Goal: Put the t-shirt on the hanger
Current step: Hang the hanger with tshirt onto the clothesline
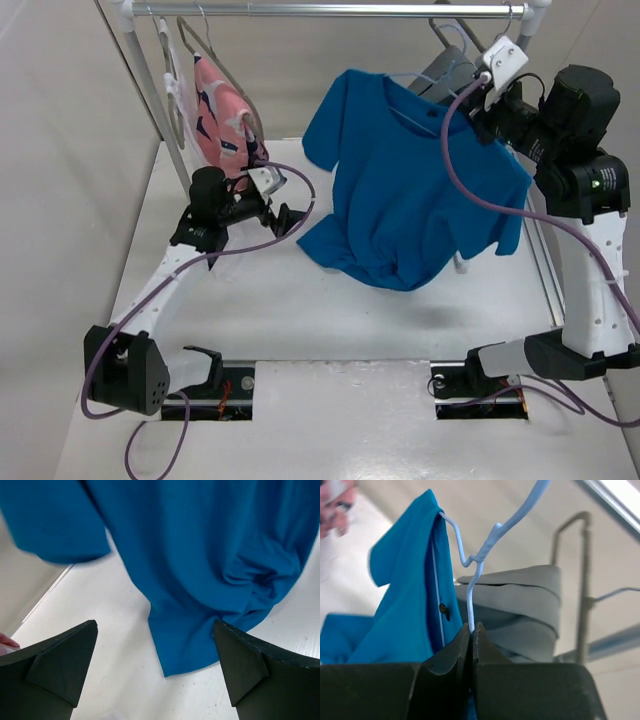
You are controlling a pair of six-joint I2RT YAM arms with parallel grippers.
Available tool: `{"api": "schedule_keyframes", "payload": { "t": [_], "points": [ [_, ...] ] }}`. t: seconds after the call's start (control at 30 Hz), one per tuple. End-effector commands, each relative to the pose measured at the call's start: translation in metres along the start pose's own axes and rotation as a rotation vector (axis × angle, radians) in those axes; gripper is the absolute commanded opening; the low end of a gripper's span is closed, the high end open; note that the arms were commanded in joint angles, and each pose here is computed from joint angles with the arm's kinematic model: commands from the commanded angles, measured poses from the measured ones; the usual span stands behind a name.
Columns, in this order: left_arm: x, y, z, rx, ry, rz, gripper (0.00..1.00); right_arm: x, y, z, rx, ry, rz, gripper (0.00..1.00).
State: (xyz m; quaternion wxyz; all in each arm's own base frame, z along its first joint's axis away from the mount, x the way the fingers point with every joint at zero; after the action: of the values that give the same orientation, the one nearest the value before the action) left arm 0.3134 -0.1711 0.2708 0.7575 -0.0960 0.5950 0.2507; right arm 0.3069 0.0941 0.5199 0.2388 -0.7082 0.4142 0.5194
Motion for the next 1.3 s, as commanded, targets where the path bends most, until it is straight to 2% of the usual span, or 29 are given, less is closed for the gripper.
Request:
{"api": "schedule_keyframes", "payload": {
  "t": [0.0,0.17,0.3,0.43,0.5,0.73,0.83,0.93,0.97,1.0,1.27],
  "points": [
    [-0.01,0.009,-0.007,-0.019,-0.033,-0.026,1.0,-0.053,0.01,-0.038,0.237,-0.016,-0.214,0.0],
    [-0.002,0.012,-0.016,-0.012,-0.019,-0.01,1.0,-0.061,0.007,-0.063,0.379,-0.066,-0.278,0.0],
    [-0.002,0.014,-0.019,-0.015,-0.026,-0.017,1.0,-0.049,-0.008,-0.077,0.457,-0.09,-0.258,0.0],
    [-0.001,0.016,-0.021,-0.015,-0.026,-0.018,1.0,-0.035,-0.025,-0.083,0.474,-0.111,-0.223,0.0],
    [0.0,0.017,-0.021,-0.024,-0.026,-0.014,1.0,-0.012,-0.043,-0.08,0.457,-0.142,-0.172,0.0],
    [0.005,0.018,-0.025,-0.021,-0.02,-0.008,1.0,0.027,-0.047,-0.067,0.444,-0.168,-0.094,0.0],
    [0.008,0.018,-0.027,-0.01,-0.014,-0.005,1.0,0.025,-0.039,-0.063,0.439,-0.163,-0.114,0.0],
    [0.011,0.018,-0.029,-0.007,-0.017,0.001,1.0,0.024,-0.033,-0.056,0.416,-0.159,-0.128,0.5],
    [0.011,0.018,-0.029,-0.007,-0.017,0.001,1.0,0.025,-0.028,-0.054,0.416,-0.149,-0.123,0.71],
    [0.018,0.019,-0.031,-0.009,-0.002,0.019,1.0,0.023,-0.024,-0.052,0.406,-0.139,-0.122,0.99],
    [0.069,0.03,-0.041,-0.097,0.075,0.166,1.0,0.017,0.033,-0.026,0.427,-0.036,-0.085,1.0]
  ]
}}
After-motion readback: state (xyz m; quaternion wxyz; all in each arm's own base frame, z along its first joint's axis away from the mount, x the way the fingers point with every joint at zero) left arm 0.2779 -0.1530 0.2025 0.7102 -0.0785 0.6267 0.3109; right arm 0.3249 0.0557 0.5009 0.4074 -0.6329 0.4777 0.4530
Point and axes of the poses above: each gripper's point midway between its finger pads, its own y axis back along the fingers, its own z axis along the line the jaws close on, x = y × z, the point moved 4 cm from there along y, back along the fingers, and after that the axes turned 7 degrees about -y, right-handed, at the moved point
